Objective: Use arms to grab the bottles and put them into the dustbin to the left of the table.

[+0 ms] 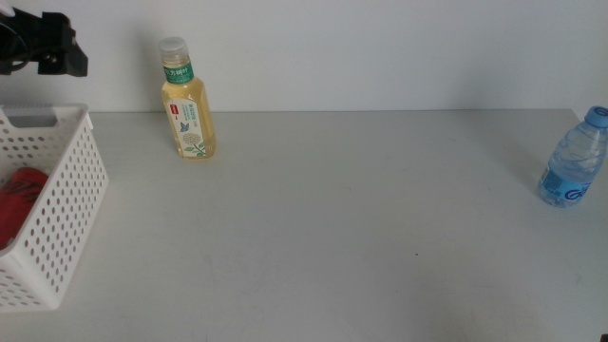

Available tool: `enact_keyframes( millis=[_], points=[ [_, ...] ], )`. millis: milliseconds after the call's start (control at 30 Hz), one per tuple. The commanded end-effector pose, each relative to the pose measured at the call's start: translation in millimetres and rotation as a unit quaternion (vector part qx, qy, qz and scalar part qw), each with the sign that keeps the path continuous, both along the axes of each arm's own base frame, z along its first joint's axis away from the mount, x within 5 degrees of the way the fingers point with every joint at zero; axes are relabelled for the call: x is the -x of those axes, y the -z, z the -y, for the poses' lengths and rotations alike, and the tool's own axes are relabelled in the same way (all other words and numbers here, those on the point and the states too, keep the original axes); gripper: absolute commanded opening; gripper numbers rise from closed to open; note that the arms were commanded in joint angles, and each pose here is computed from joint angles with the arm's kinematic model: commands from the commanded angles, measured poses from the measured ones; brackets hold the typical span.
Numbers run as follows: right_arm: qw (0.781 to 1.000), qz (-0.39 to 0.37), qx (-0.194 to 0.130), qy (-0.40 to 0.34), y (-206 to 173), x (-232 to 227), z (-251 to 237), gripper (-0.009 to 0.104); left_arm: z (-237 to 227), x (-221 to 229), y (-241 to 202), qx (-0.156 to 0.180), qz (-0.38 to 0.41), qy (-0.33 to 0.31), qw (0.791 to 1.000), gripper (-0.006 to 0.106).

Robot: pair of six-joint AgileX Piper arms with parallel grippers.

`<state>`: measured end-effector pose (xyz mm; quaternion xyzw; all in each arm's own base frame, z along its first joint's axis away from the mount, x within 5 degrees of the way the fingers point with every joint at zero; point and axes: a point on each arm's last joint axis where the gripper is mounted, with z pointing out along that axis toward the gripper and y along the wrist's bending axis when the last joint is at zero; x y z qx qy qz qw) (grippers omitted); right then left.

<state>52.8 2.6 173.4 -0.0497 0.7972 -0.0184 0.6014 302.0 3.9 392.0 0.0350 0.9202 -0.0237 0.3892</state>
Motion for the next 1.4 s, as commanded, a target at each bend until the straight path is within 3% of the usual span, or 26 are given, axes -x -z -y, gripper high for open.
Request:
enact_keyframes(
  millis=[0,300,467,600,967,1367],
  points=[
    [0.999,0.046,0.009,0.004,-9,0,1,0.094,14,15,-30,0.010,0.071,0.016,0.997,0.094],
    [0.999,0.046,0.009,0.004,-9,0,1,0.094,52,48,-43,-0.016,0.123,0.072,0.990,0.093],
    [0.999,0.046,0.009,0.004,-9,0,1,0.094,65,74,-33,0.002,0.213,0.068,0.975,0.092],
    [0.999,0.046,0.009,0.004,-9,0,1,0.094,66,81,-4,0.044,0.254,0.060,0.964,0.092],
    [0.999,0.046,0.009,0.004,-9,0,1,0.094,62,86,81,0.076,0.184,0.041,0.979,0.092],
    [0.999,0.046,0.009,0.004,-9,0,1,0.094,50,61,122,0.083,0.182,0.013,0.980,0.092]
  ],
)
